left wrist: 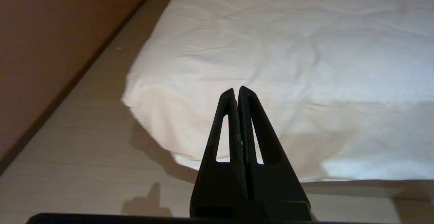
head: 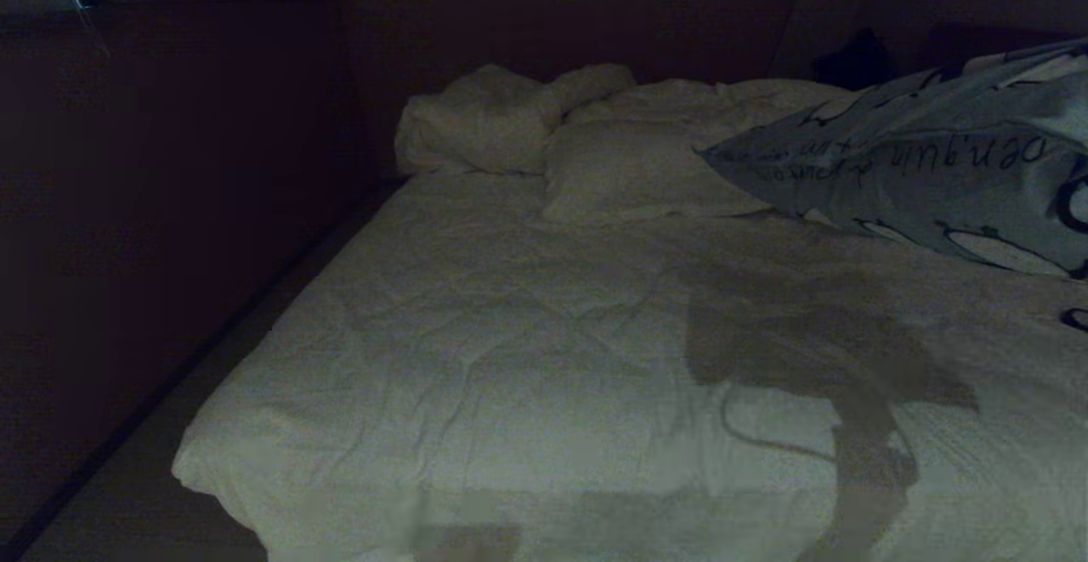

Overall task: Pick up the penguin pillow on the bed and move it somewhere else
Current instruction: Move to the head of the bed

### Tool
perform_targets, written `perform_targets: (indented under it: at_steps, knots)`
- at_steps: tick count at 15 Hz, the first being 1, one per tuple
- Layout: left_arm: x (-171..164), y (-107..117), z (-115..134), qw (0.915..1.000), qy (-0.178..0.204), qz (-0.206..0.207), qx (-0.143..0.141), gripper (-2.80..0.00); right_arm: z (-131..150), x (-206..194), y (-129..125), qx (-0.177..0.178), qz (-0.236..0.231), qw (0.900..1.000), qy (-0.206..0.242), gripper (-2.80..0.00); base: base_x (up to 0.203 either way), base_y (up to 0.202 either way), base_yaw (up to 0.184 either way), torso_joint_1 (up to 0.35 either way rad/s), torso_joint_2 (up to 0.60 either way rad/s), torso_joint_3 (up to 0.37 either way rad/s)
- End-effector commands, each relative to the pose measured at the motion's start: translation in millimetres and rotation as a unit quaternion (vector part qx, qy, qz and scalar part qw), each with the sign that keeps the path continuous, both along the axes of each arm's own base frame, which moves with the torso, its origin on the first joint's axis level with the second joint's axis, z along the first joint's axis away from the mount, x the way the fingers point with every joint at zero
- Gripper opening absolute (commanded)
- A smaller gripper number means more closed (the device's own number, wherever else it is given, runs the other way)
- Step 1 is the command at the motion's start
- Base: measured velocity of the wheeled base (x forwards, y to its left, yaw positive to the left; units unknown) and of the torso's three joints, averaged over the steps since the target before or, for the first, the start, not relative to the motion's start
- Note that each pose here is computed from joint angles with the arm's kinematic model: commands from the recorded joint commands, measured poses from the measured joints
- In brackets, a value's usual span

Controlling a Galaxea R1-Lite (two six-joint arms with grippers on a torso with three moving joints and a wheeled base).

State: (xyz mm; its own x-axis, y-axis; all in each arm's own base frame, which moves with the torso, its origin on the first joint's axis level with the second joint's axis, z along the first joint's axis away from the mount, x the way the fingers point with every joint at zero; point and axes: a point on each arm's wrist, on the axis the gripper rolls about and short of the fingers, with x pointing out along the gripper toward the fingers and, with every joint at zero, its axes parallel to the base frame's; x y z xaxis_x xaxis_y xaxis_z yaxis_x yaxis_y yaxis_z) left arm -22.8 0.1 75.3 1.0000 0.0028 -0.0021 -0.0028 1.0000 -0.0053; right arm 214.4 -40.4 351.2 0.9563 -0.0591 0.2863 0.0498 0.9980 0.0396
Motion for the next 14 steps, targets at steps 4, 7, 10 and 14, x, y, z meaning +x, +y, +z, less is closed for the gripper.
perform_targets:
  at_steps: [4,7,10,14]
  knots:
    - [0,0,0,1.0000,0.000,0.000,0.001,-2.80,-1,16,-35,0.031,-0.011,0.999,0.009,-2.80,0.000,-0.194,0.001,0.004,0.00,-0.001]
    - [0,0,0,1.0000,0.000,0.000,0.003,-2.80,-4,26,-52,0.051,-0.006,0.999,0.017,-2.80,0.000,-0.195,0.000,0.004,0.00,0.005]
    - [0,0,0,1.0000,0.000,-0.001,0.003,-2.80,-5,27,-62,0.054,-0.019,0.998,0.018,-2.80,0.000,-0.195,0.000,0.002,0.00,0.005]
    - [0,0,0,1.0000,0.000,0.000,0.002,-2.80,-6,24,-79,0.069,-0.018,0.997,0.020,-2.80,0.000,-0.196,0.000,0.003,0.00,0.003]
